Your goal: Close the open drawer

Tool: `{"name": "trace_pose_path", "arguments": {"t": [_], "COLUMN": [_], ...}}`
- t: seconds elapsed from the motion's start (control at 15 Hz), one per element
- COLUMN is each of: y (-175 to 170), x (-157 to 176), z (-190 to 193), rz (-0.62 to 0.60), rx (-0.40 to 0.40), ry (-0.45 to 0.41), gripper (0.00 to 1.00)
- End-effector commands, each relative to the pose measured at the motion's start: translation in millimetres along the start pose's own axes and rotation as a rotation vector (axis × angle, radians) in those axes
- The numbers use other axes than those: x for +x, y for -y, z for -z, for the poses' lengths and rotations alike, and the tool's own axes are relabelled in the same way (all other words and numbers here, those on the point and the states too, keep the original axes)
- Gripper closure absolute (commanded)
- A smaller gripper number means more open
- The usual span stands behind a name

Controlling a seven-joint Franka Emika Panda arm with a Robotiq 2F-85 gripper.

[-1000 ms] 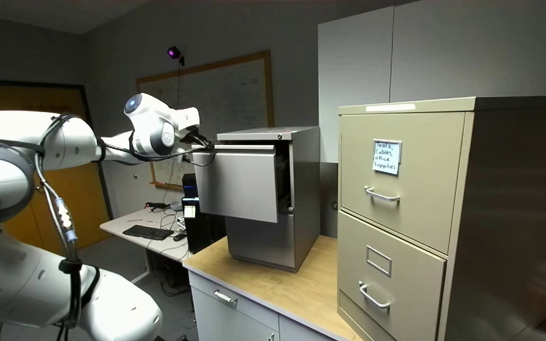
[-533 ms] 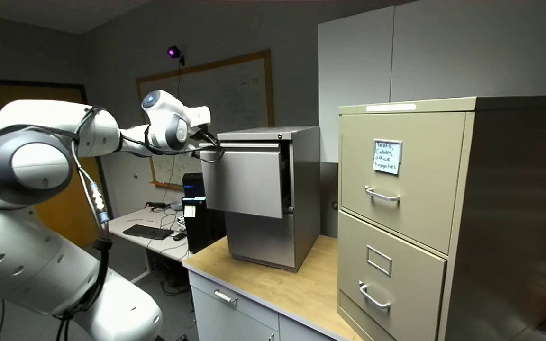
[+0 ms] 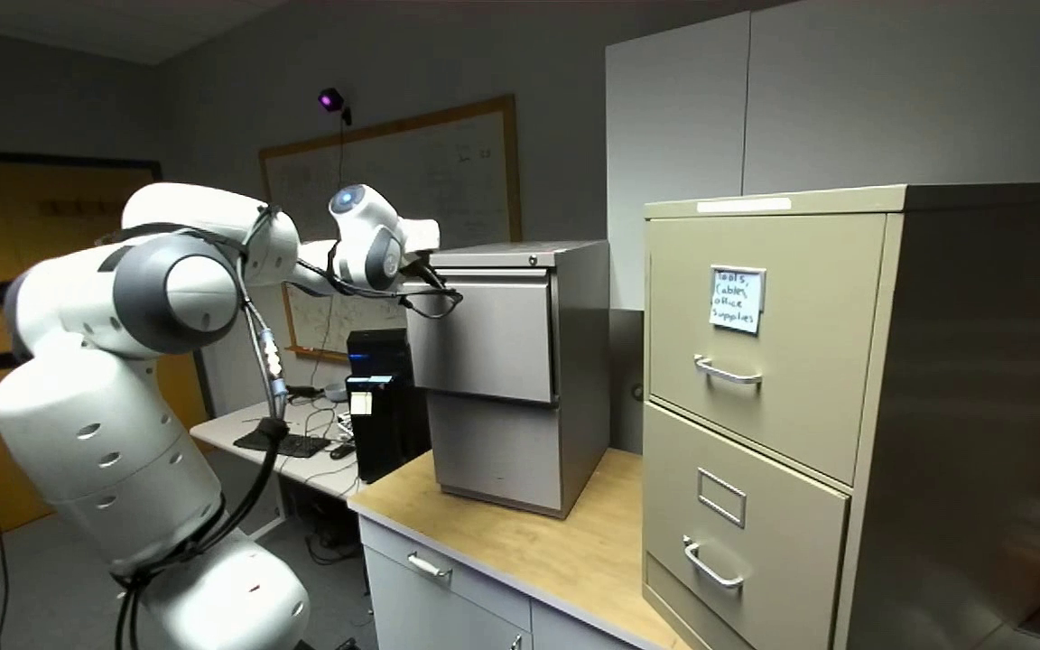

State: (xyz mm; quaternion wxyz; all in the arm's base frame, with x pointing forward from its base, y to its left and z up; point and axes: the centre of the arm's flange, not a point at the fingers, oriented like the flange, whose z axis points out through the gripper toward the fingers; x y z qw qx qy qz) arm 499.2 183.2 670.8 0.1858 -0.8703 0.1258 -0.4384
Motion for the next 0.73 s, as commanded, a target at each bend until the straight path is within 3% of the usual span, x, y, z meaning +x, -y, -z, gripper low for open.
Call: {"name": "trace_pose_path", "arguments": {"t": [0.0, 0.27, 0.67], "y": [9, 11, 13], "x": [27, 38, 43], "z": [-43, -66, -54], "rz": [-0.01, -0.02, -0.051], "rx": [-0.005, -0.009, -0.055], "ry": [0.046, 0.078, 0.136], "gripper": [1.0, 1.0, 1.0]}}
